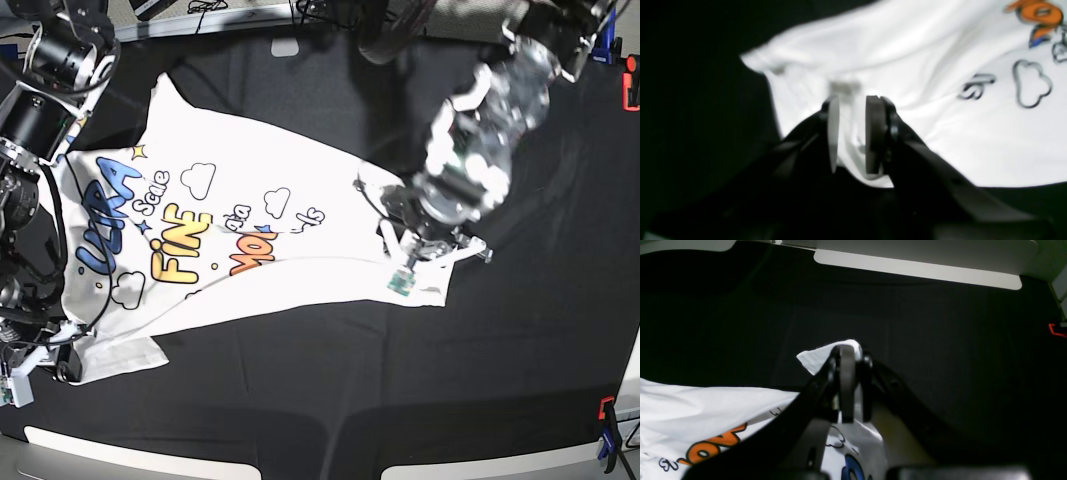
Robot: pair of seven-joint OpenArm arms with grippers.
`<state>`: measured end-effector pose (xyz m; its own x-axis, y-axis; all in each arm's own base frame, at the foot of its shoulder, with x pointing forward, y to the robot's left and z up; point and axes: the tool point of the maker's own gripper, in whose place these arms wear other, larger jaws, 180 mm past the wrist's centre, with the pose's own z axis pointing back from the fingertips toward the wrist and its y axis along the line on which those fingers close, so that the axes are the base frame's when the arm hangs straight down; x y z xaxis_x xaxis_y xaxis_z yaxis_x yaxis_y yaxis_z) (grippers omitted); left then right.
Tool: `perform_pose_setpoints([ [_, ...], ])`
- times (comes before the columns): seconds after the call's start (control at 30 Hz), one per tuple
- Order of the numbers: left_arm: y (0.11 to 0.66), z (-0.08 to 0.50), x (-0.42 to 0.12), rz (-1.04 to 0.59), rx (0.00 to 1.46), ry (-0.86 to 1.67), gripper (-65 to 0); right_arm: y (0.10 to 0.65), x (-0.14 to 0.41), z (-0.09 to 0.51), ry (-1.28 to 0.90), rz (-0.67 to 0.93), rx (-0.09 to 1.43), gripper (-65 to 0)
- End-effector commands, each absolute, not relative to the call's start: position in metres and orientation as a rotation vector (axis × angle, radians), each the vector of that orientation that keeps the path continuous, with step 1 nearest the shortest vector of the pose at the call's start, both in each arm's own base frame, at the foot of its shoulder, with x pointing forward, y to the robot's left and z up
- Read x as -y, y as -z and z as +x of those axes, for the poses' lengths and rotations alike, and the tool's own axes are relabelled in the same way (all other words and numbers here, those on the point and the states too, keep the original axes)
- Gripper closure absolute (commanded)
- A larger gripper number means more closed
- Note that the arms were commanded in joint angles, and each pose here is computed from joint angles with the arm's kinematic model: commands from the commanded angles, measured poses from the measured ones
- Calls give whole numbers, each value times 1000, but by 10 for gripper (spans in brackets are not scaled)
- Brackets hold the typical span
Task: Layout the t-shirt on the table in an organized manner, then fold the t-shirt properly
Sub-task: 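Grasp the t-shirt hem corner with the left gripper and pull outward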
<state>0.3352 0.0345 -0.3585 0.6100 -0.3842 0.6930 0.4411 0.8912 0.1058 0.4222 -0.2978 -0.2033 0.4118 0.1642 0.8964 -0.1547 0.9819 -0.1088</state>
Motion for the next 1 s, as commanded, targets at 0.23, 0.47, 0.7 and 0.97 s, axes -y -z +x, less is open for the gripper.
perform_pose_setpoints([
  [0.23, 394, 349, -72, -21, 642, 395, -128, 177, 302, 428, -209, -27, 1204, 0],
  [0.47, 409, 346, -72, -41, 627, 409, -123, 177, 302, 428, -209, -27, 1203, 0],
  [0.7, 430, 320, -70, -60, 559, 443, 0, 177, 302, 428, -209, -28, 1203, 0],
  [0.97, 424, 258, -65, -70, 526, 502, 0, 178, 302, 427, -209, -28, 1201, 0],
])
